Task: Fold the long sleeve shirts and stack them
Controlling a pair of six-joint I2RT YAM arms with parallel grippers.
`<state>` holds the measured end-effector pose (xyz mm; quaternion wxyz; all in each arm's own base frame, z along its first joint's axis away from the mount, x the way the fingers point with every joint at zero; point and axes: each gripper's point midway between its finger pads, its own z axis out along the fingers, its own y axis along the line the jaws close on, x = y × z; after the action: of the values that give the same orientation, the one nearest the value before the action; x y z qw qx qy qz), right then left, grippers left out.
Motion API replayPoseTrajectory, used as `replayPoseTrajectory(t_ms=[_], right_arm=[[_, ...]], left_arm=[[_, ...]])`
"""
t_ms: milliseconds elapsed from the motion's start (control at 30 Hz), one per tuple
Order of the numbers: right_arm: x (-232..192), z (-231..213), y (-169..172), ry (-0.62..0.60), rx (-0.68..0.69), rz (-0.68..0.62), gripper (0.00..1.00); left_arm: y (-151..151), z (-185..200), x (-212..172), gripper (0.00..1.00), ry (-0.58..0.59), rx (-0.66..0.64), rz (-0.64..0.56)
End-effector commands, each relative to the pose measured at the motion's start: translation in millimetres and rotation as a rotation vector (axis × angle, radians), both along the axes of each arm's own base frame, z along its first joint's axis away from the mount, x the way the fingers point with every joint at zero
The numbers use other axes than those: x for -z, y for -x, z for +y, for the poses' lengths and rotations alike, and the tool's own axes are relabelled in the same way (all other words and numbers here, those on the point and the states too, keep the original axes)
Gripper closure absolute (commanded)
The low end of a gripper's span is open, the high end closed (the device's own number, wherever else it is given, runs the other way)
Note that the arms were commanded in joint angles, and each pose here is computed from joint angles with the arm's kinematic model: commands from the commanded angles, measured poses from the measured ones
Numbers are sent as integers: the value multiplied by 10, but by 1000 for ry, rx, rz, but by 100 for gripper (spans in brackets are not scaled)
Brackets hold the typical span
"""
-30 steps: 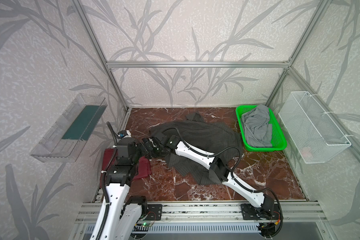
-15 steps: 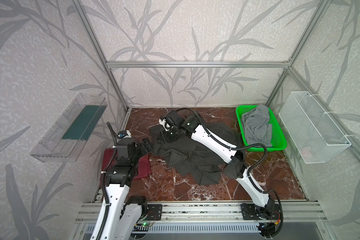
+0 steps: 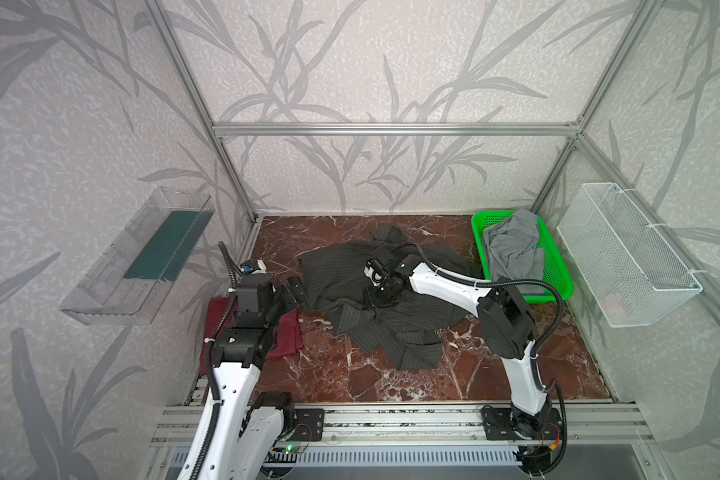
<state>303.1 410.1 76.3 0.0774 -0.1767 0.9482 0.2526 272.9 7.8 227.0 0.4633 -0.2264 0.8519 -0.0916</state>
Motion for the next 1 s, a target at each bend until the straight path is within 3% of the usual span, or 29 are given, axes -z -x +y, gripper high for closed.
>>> replayPoseTrajectory(t_ms=[0,133,300,467,533,667,767,967], right_arm=[[-114,487,312,-127,-103,8,50],[-174,825,618,-164,-175,1,54],[-67,1279,1038,-248,-272,99,61],[-380,1665,1313,-367,-372,100,58],[-535,1638,1283,-382,-350,109,53],[-832,1020,817,-308,-213,-69,39],[-920,393,603,-237,-126,-129,34],[-690,-1135,664,146,8,-265,29]], left_arm=[[5,7,-17,4,-10,3,-5],[13,26,-14,4,-16,-5,-4],[15,35,-13,4,-19,-9,-2],[30,57,-14,4,-28,-18,-2],[36,39,-7,4,-24,-9,-2],[46,-59,42,2,-16,34,4],[57,-173,105,1,-3,80,33],[188,-484,455,2,152,184,169]])
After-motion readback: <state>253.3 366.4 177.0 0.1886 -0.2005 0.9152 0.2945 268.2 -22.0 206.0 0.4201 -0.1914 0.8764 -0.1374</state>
